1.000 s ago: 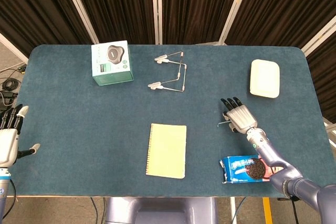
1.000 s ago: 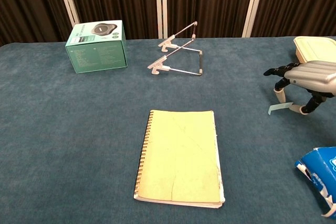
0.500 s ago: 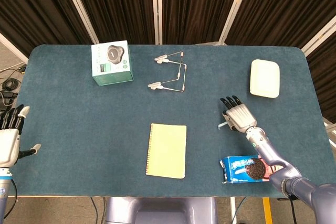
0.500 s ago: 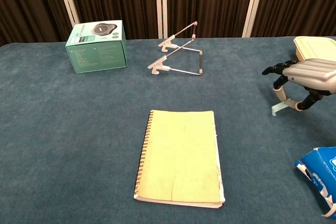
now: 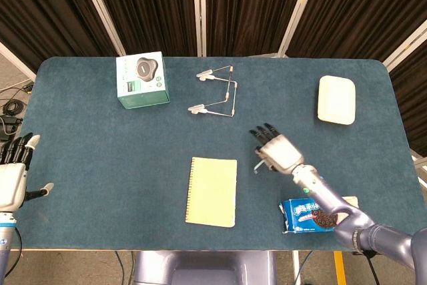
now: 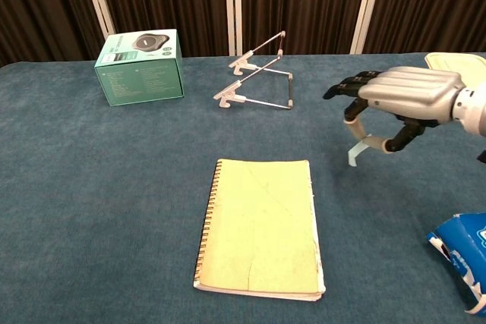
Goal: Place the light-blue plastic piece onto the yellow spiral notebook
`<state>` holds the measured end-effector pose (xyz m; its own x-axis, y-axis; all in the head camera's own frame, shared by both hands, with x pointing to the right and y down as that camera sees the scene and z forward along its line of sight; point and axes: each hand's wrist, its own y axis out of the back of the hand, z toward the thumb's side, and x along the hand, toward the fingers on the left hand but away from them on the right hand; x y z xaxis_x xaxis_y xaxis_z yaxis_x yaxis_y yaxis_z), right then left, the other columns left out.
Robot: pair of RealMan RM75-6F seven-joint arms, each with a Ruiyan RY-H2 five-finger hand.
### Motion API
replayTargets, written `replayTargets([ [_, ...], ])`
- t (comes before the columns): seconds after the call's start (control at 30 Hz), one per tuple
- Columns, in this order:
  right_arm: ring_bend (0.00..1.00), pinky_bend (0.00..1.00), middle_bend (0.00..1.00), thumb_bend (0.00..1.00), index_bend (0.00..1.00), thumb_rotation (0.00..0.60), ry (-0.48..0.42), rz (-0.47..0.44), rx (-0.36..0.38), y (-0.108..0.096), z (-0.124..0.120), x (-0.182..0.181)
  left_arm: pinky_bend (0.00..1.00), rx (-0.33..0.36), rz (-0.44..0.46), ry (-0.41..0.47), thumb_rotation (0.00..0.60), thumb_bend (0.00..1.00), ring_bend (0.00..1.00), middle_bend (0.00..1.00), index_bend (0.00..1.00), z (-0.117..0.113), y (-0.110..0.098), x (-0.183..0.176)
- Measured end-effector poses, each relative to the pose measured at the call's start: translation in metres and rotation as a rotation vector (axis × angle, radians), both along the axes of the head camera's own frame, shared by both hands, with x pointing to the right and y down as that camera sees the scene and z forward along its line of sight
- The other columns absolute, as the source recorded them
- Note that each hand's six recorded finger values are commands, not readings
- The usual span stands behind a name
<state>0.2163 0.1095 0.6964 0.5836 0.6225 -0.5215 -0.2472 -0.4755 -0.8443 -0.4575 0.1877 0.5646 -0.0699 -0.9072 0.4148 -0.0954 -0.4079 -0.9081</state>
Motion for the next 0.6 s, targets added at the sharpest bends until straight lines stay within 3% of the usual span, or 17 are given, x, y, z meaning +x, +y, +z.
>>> replayTargets([
  [0.33, 0.0, 0.0, 0.07, 0.44, 0.72, 0.6, 0.089, -0.21, 0.053, 0.006, -0.008, -0.086, 0.0, -0.005, -0.012, 0.022, 0.6, 0.0, 0.0, 0.0, 0.0, -0.001, -0.001, -0.004],
  [0.6, 0.0, 0.0, 0.07, 0.44, 0.72, 0.6, 0.121, -0.273, 0.041, 0.022, -0.003, -0.126, 0.0, -0.016, -0.017, 0.037, 0.6, 0.0, 0.0, 0.0, 0.0, -0.001, -0.003, -0.006],
])
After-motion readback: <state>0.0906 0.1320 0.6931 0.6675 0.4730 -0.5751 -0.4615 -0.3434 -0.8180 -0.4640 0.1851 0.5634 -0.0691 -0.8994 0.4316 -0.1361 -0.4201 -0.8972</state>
